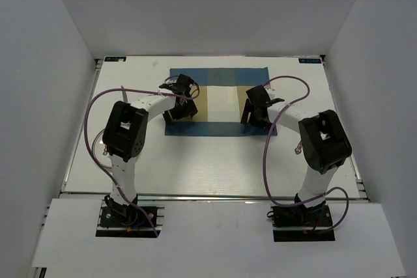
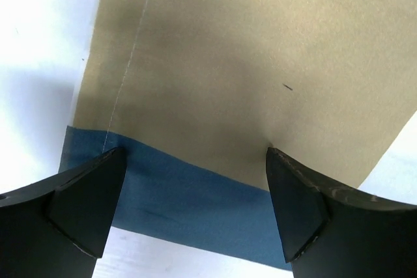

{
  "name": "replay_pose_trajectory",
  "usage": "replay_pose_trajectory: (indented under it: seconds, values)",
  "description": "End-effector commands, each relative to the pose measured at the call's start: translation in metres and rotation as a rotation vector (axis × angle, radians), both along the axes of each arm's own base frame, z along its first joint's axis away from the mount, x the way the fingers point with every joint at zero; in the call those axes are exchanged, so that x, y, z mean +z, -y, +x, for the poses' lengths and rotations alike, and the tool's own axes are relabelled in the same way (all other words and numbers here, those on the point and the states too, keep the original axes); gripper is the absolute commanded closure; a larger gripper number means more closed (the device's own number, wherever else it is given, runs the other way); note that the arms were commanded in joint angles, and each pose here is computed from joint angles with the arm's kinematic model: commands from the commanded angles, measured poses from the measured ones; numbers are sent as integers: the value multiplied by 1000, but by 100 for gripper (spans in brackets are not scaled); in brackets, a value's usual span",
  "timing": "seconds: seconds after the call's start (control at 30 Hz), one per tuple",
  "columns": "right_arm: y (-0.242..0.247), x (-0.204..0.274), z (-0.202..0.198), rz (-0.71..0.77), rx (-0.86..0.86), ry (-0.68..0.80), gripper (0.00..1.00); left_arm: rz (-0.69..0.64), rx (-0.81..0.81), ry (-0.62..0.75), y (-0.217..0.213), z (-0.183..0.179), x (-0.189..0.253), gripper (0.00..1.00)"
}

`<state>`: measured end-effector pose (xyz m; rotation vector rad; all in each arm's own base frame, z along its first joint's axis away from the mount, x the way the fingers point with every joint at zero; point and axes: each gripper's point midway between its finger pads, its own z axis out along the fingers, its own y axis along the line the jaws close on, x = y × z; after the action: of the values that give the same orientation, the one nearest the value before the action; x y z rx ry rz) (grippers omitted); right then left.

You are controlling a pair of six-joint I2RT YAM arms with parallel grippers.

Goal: Set the dinner table for one person

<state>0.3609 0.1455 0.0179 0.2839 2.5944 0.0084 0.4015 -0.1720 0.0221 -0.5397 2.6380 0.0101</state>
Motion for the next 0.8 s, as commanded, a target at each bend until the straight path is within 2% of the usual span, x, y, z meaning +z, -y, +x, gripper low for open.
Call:
replay_pose_trajectory:
  seconds: [0.0,0.43,0.77]
  values:
    - [-12,-31,-11,32,-23,-98,11,55,36,-15,-19,9,-7,2]
    - [-10,-26,-12,20,-22,-92,11,26,30,-15,-21,2,-1,2]
    - [-11,-18,-4,19,2,-78,11,-23,21,29,-16,1,23,2]
